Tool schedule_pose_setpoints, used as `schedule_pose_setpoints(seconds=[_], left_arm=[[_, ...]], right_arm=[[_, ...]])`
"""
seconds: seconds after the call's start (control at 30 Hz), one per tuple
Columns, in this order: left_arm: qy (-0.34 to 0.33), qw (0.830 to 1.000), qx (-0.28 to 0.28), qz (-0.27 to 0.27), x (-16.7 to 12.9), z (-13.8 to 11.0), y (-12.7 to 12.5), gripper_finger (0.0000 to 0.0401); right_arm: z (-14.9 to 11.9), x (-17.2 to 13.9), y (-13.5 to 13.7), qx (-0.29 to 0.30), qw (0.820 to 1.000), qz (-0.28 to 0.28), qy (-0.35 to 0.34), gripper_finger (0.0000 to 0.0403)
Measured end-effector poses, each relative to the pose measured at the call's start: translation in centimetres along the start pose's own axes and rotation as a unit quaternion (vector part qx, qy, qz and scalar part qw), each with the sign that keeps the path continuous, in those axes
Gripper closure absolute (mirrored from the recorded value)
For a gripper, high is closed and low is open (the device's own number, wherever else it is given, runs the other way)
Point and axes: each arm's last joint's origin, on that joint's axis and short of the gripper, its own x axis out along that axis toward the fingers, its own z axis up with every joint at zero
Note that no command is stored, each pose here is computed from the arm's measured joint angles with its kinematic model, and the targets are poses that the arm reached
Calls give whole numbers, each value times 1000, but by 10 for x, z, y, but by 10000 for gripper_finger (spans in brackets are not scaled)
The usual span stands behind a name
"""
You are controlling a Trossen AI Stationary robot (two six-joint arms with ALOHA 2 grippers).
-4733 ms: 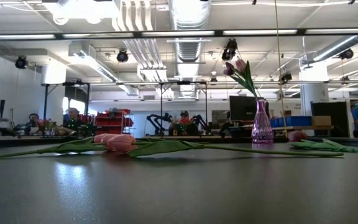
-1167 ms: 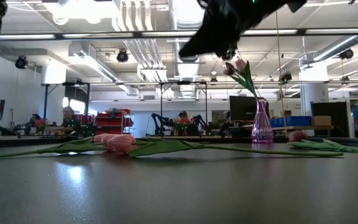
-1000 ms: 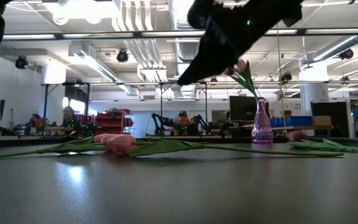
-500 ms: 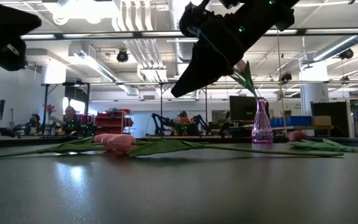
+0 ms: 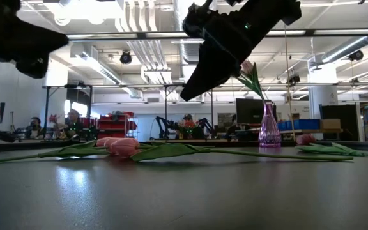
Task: Sort flowers into vase by color
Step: Put the pink flower into the violet vase
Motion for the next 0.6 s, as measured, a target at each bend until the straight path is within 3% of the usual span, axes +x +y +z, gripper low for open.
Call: schedule_pose_setpoints(seconds=[0.37,0.6], left_arm=[[-13,999,38,27,14,5,17,401],[-18,996,60,60,14,8,18,401]], right_arm=[[-12,12,4,32,999,1,39,177],[-2,35,11,27,999,1,46,137]])
